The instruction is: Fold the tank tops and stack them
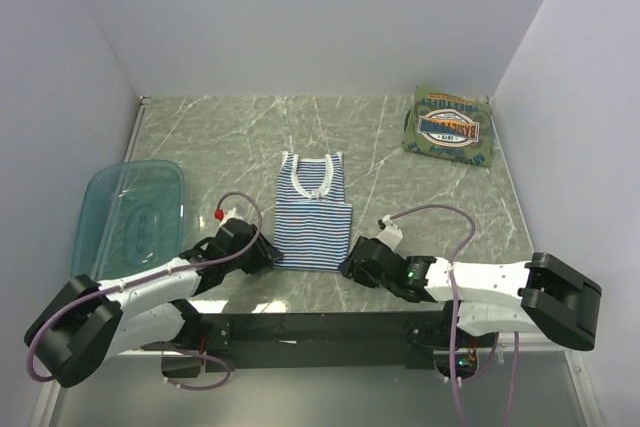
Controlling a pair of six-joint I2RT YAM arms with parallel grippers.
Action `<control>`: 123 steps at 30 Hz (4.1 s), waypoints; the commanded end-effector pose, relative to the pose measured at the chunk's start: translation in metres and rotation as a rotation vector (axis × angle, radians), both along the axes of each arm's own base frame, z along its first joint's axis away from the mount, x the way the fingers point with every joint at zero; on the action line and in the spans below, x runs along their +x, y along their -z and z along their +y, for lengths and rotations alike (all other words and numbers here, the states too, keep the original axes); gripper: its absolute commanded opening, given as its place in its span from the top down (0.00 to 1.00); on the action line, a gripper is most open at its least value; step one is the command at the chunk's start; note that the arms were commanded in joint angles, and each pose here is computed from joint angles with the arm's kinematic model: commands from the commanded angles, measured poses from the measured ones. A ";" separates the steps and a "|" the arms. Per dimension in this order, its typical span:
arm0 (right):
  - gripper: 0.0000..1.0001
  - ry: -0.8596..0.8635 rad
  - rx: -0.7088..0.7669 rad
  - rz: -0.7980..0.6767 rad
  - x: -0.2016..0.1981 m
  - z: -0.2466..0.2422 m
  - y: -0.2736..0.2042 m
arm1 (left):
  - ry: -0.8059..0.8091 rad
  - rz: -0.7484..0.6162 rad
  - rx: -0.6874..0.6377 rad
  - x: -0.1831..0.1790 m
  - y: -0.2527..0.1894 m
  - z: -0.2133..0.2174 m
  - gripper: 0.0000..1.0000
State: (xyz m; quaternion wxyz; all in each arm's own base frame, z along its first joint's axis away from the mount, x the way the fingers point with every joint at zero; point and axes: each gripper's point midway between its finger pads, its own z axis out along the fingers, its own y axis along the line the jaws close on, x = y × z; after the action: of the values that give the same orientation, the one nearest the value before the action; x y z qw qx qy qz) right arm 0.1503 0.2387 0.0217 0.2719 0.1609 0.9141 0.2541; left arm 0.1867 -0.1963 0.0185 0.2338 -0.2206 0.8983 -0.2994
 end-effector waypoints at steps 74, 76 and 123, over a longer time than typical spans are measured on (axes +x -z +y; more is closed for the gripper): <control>1.00 -0.227 -0.082 -0.004 -0.064 0.023 -0.027 | -0.004 0.139 0.120 -0.096 -0.008 0.023 1.00; 1.00 -0.247 -0.075 -0.019 -0.068 0.024 -0.037 | 0.021 0.120 0.116 -0.098 -0.019 0.020 0.99; 0.47 -0.098 -0.140 -0.184 0.313 -0.014 -0.115 | -0.198 -0.241 0.040 0.316 -0.124 0.031 0.31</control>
State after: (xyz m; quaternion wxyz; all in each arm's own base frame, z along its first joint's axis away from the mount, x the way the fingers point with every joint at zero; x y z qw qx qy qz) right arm 0.4715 0.2241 0.0812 0.2948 0.0893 0.9282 0.2087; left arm 0.5021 -0.1719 0.0746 0.3006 -0.2794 0.8693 -0.2754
